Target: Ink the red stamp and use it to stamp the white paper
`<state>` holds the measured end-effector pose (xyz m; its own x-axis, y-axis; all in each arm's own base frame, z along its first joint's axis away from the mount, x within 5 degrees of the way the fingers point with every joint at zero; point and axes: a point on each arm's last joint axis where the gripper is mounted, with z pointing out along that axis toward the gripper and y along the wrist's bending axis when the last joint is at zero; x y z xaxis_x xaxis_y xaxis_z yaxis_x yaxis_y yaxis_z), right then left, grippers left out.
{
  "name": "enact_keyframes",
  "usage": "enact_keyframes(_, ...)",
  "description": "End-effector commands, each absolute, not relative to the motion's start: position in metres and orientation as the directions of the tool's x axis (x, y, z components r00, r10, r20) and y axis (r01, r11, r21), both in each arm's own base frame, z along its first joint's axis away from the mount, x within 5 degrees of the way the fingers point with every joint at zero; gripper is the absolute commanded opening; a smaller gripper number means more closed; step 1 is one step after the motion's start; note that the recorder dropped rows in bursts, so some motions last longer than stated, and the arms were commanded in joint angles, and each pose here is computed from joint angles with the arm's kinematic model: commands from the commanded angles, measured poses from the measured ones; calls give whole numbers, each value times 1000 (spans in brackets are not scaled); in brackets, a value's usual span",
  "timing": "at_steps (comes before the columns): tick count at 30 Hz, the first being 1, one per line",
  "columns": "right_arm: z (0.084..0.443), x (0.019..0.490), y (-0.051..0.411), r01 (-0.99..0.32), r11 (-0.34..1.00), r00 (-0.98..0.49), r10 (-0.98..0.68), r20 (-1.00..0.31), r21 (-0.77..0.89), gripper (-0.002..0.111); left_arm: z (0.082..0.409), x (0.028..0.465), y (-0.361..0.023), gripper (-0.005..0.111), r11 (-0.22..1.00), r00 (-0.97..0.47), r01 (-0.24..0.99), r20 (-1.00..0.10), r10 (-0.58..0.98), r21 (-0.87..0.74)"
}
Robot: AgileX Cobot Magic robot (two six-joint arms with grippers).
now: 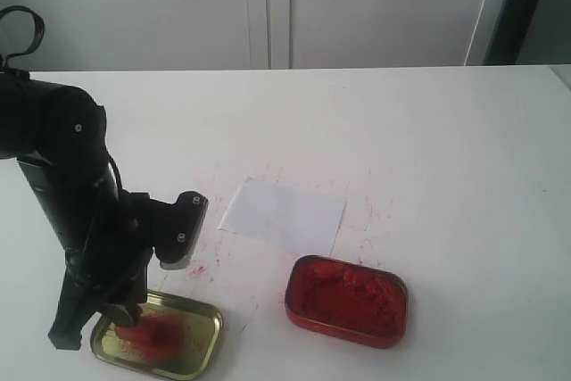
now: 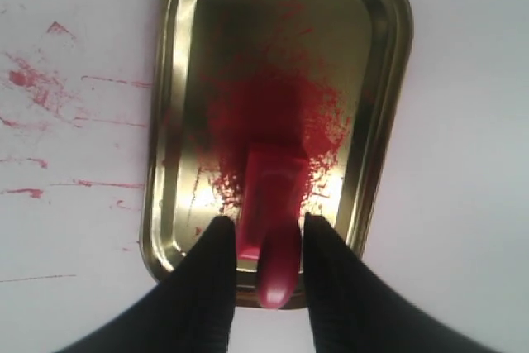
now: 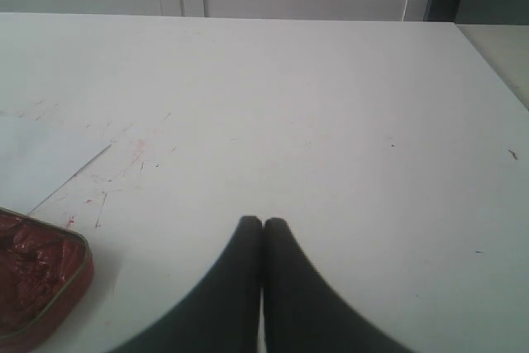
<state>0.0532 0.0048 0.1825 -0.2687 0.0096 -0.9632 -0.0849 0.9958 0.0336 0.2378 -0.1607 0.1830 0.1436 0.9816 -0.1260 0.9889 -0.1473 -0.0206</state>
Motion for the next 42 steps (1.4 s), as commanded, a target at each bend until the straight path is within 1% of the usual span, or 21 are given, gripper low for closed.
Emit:
enact_keyframes(1, 182, 53, 5, -84, 996, -253, 0, -967, 22, 0, 176, 235, -162, 35, -146, 138, 987, -124, 983, -64)
enact_keyframes(7, 182, 53, 5, -84, 996, -253, 0, -967, 22, 0, 168, 236, -163, 35, -145, 135, 986, -116, 984, -81)
enact_keyframes(14, 182, 53, 5, -84, 996, -253, 0, -967, 22, 0, 168, 238, -164, 34, -143, 134, 988, -122, 983, -62)
enact_keyframes(18, 182, 53, 5, -84, 996, -253, 0, -967, 22, 0, 168, 238, -164, 23, -143, 134, 988, -122, 983, -62)
enact_keyframes(24, 182, 53, 5, -84, 996, -253, 0, -967, 22, 0, 168, 238, -164, 1, -143, 134, 988, -121, 984, -66)
enact_keyframes(25, 182, 53, 5, -84, 996, -253, 0, -967, 22, 0, 168, 238, -164, 0, -143, 134, 988, -121, 984, -66)
enact_keyframes(31, 182, 53, 5, -84, 996, -253, 0, -967, 22, 0, 170, 237, -164, 0, -144, 135, 988, -122, 983, -63)
enact_keyframes(36, 182, 53, 5, -84, 996, -253, 0, -967, 22, 0, 184, 236, -163, 0, -138, 134, 990, -143, 981, -19)
enact_keyframes(42, 182, 53, 5, -84, 996, -253, 0, -967, 22, 0, 203, 231, -161, 0, -98, 100, 995, -182, 978, 23)
